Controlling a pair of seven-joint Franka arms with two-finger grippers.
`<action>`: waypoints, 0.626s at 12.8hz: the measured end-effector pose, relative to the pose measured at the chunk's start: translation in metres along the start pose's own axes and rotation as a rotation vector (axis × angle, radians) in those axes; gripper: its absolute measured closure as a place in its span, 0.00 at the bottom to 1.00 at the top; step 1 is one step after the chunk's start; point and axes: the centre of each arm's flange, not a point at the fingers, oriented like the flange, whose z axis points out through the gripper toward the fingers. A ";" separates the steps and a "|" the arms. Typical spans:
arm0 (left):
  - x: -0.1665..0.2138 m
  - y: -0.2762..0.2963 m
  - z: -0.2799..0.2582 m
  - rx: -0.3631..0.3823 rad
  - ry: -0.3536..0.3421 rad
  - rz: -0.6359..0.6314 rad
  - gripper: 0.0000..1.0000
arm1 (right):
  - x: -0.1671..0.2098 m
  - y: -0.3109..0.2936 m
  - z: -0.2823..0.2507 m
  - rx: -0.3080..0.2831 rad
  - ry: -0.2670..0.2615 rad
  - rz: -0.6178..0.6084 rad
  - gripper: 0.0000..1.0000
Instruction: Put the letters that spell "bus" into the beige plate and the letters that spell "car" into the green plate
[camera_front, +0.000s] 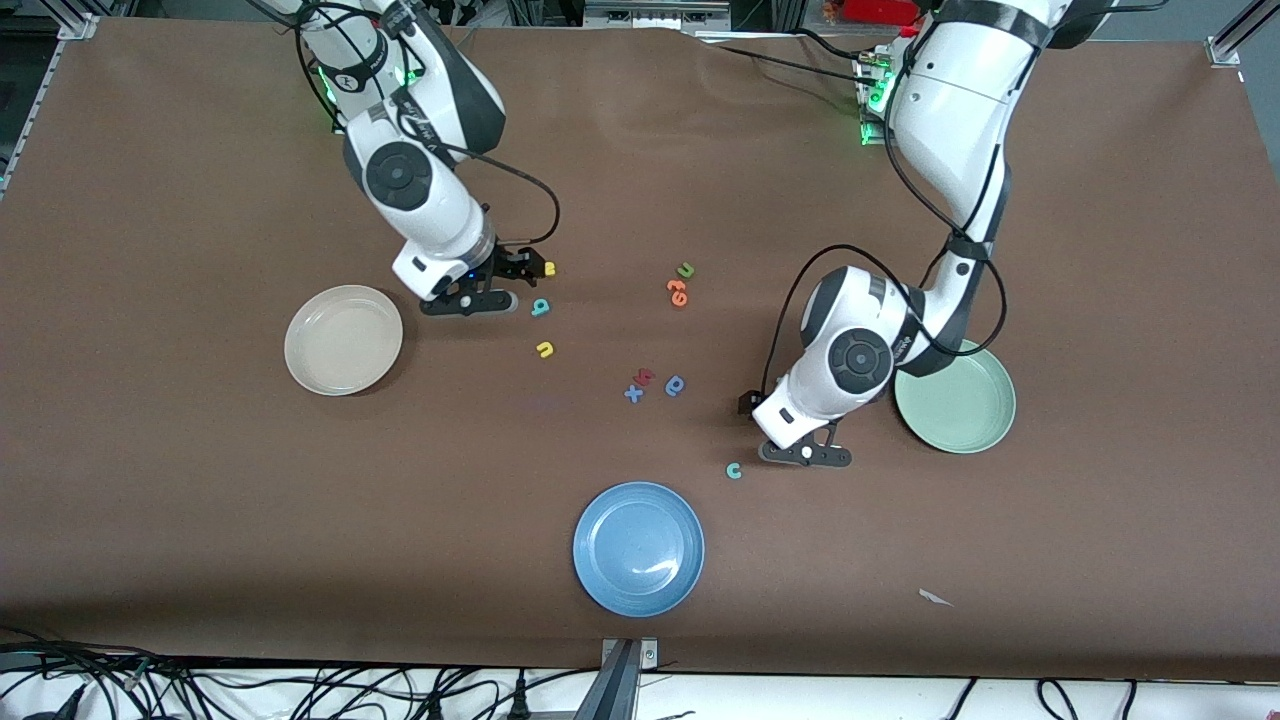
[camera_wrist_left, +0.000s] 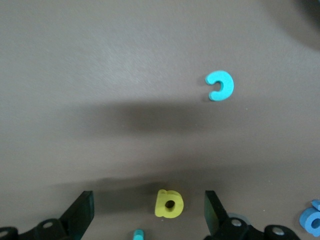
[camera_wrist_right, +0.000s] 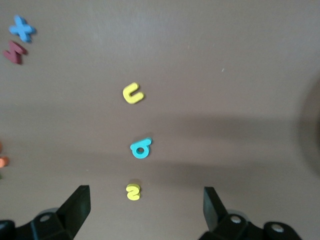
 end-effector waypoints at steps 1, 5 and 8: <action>-0.002 0.004 0.005 0.003 -0.005 0.002 0.07 | -0.010 -0.002 0.012 -0.019 0.008 -0.005 0.00; -0.008 0.014 0.018 0.029 -0.015 -0.002 0.20 | -0.033 -0.012 0.040 -0.099 0.044 -0.015 0.00; -0.010 0.018 0.021 0.047 -0.012 -0.020 0.39 | -0.042 -0.025 0.071 -0.118 0.073 0.001 0.00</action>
